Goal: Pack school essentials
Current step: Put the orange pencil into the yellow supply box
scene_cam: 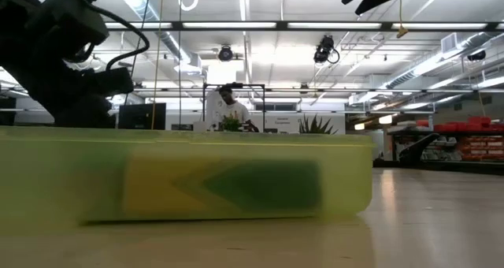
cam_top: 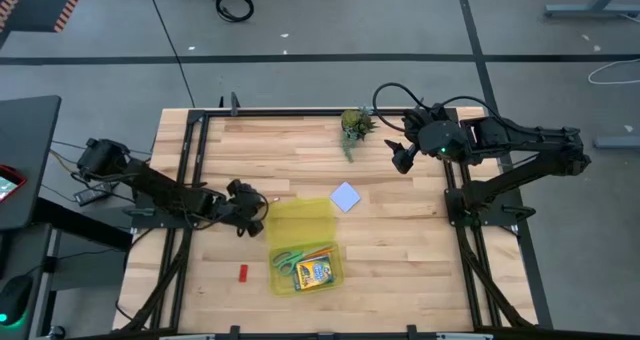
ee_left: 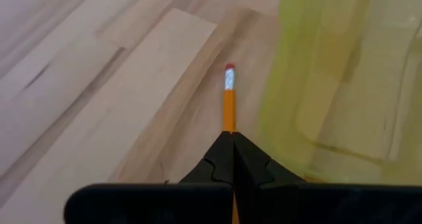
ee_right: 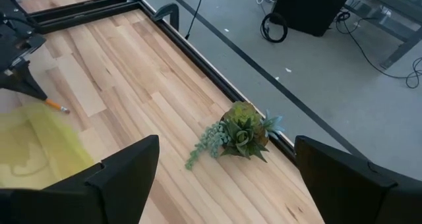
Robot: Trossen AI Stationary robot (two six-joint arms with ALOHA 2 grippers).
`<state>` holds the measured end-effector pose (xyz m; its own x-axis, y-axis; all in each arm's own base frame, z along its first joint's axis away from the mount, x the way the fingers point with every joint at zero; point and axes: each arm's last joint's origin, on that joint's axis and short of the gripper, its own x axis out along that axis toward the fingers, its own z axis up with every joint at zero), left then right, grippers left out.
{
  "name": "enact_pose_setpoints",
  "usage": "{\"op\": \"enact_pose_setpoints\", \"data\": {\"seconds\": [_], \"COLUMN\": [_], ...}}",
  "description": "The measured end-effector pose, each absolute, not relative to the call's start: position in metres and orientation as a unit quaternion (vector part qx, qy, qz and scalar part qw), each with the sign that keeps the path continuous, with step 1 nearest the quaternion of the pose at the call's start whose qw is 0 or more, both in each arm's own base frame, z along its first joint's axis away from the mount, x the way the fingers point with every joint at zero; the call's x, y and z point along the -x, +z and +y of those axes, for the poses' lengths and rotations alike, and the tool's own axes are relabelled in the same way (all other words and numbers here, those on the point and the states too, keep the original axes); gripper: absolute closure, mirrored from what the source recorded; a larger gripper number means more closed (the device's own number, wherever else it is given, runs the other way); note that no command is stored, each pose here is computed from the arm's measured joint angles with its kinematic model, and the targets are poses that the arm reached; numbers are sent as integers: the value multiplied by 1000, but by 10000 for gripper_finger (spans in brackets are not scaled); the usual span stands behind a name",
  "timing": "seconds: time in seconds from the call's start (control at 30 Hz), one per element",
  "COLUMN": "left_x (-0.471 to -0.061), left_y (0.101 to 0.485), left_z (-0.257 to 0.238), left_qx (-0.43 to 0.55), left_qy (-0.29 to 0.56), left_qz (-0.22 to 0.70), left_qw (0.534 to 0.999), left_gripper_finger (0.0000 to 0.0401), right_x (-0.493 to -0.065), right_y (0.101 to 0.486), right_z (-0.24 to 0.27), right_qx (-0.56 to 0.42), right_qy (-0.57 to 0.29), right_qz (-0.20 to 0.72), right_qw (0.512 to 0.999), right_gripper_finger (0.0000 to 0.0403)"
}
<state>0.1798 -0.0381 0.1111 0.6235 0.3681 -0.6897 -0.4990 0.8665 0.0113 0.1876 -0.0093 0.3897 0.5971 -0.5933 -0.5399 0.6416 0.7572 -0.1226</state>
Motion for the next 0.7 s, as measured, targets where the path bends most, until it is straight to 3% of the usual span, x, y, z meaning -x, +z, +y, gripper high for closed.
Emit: {"op": "enact_pose_setpoints", "data": {"seconds": [0.3, 0.7], "left_x": [-183, -167], "left_y": [116, 133], "left_z": [-33, -31], "left_qx": [117, 132], "left_qy": [222, 200], "left_qz": [365, 376], "left_qw": [896, 895], "left_gripper_finger": [396, 387], "right_x": [-194, -267], "right_y": [388, 350], "right_z": [-8, -1], "right_qx": [-62, -37], "right_qy": [-319, -213], "right_qz": [290, 357], "right_qw": [900, 909], "right_gripper_finger": [44, 44]}}
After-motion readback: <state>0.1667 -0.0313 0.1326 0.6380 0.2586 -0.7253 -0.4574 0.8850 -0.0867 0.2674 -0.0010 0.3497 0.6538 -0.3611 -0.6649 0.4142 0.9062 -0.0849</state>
